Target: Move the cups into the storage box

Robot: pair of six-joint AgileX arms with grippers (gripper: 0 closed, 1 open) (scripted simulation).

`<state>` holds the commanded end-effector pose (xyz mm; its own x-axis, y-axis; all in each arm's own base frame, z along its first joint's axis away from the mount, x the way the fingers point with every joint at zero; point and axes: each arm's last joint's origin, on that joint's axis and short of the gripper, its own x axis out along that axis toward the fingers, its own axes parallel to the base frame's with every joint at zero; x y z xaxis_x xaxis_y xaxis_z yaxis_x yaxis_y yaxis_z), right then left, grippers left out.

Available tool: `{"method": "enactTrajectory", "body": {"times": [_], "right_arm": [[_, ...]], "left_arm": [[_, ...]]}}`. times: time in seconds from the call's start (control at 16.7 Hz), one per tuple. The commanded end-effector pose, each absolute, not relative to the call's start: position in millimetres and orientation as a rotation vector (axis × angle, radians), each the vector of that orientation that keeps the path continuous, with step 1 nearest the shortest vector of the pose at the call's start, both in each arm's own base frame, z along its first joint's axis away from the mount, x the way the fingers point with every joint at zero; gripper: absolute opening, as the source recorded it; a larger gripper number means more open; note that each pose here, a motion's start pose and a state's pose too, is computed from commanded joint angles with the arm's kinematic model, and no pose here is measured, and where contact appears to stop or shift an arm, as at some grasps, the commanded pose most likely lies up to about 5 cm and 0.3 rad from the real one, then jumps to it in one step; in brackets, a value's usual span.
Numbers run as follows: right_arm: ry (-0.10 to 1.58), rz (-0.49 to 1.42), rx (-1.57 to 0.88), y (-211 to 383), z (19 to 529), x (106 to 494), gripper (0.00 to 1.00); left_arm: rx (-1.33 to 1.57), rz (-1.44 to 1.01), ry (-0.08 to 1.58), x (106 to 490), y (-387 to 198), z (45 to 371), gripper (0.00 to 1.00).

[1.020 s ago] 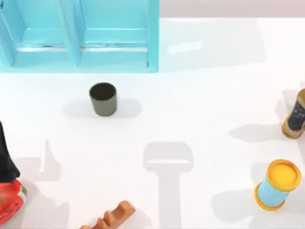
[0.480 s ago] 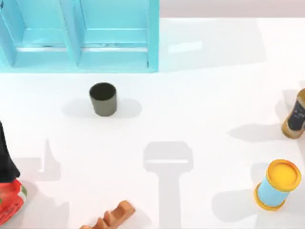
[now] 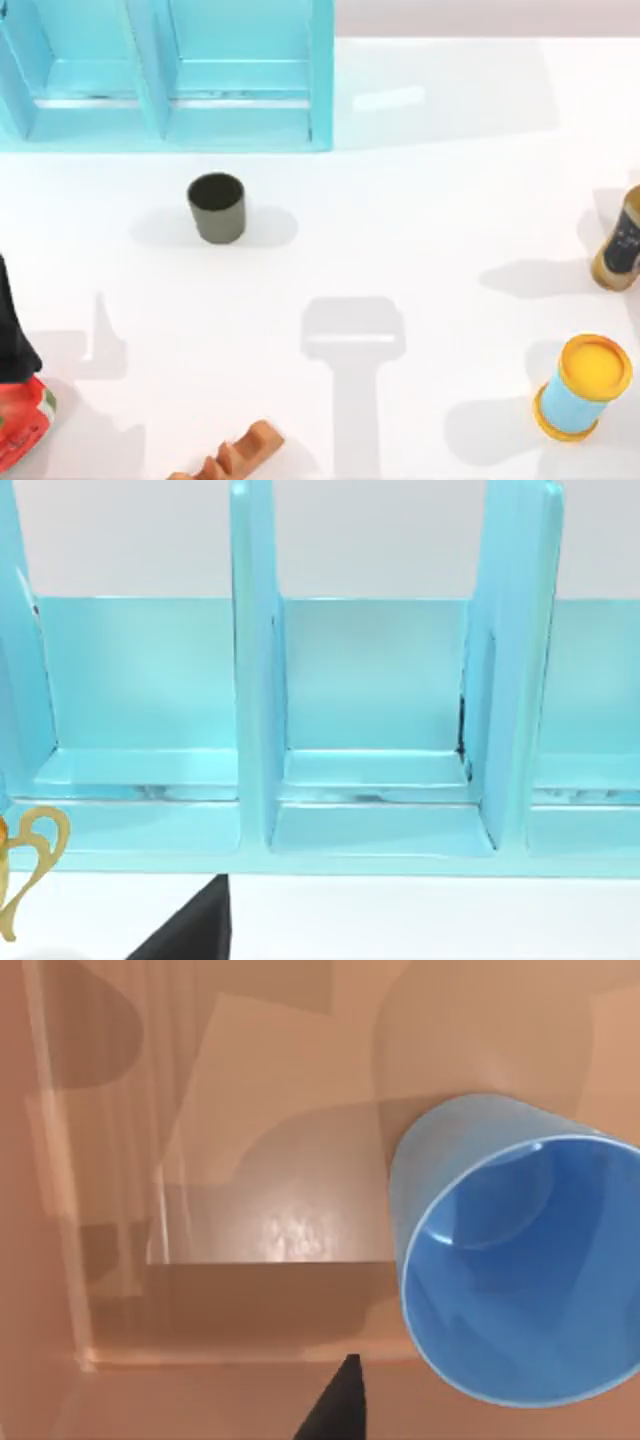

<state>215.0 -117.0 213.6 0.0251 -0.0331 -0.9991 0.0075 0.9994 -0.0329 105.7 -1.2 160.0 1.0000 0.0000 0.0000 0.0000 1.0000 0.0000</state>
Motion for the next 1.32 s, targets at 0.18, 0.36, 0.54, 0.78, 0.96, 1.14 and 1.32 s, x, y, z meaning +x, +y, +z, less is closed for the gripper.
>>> {"method": "enactTrajectory", "body": {"times": [0.18, 0.36, 0.54, 0.78, 0.96, 1.14, 1.32], "right_arm": [[1.545, -0.031, -0.02, -117.0, 213.6, 215.0, 1.0], [1.545, -0.031, -0.02, -117.0, 213.6, 215.0, 1.0], [1.545, -0.031, -0.02, -117.0, 213.6, 215.0, 1.0], [1.548, -0.017, -0.032, -116.5, 223.0, 217.9, 1.0], [1.552, -0.013, -0.032, -118.6, 255.6, 221.4, 1.0], [1.55, -0.024, -0.024, -118.5, 295.5, 218.8, 1.0], [1.545, -0.031, -0.021, -116.8, 313.4, 215.2, 1.0]], "left_arm": [[0.0, 0.0, 0.0, 105.7, -1.2, 160.0, 1.0], [0.0, 0.0, 0.0, 105.7, -1.2, 160.0, 1.0], [0.0, 0.0, 0.0, 105.7, -1.2, 160.0, 1.0], [0.0, 0.0, 0.0, 105.7, -1.2, 160.0, 1.0], [0.0, 0.0, 0.0, 105.7, -1.2, 160.0, 1.0], [0.0, 0.0, 0.0, 105.7, -1.2, 160.0, 1.0], [0.0, 0.0, 0.0, 105.7, -1.2, 160.0, 1.0]]}}
